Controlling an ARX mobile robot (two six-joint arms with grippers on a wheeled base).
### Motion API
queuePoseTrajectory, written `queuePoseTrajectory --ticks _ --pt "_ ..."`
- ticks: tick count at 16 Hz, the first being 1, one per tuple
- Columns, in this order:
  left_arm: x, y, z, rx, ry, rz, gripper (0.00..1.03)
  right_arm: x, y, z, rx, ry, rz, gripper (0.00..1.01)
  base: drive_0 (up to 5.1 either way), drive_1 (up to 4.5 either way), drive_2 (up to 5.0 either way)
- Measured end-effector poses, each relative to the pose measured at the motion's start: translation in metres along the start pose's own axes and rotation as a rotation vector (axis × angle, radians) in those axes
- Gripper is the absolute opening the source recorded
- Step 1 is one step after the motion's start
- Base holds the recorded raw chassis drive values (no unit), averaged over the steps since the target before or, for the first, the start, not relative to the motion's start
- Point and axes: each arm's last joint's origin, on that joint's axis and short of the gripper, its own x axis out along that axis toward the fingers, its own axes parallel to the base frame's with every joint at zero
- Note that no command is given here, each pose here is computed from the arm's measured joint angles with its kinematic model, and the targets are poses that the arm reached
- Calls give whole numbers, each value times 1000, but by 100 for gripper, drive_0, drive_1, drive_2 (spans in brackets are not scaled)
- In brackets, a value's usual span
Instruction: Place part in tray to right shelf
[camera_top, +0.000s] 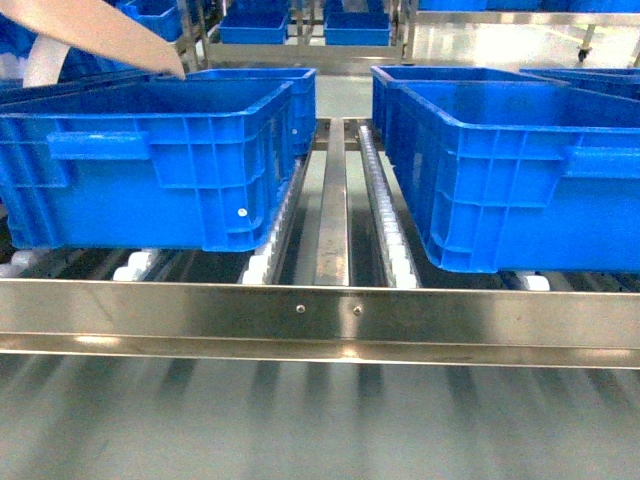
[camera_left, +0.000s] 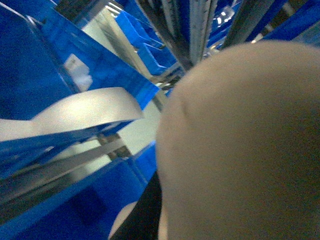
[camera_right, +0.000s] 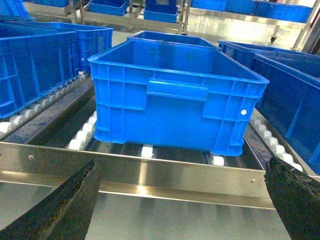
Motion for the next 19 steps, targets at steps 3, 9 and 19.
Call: queuePoseTrajectory --ticks 3,9,19 --pt "3 5 -5 47 17 9 15 0 0 0 0 0 0 98 0 0 0" --pt "-5 3 4 72 31 -51 15 0 0 0 0 0 0 98 0 0 0" --pt "-316 92 50 741 347 -320 15 -11 4 -8 104 -56 -30 41 0 0 0"
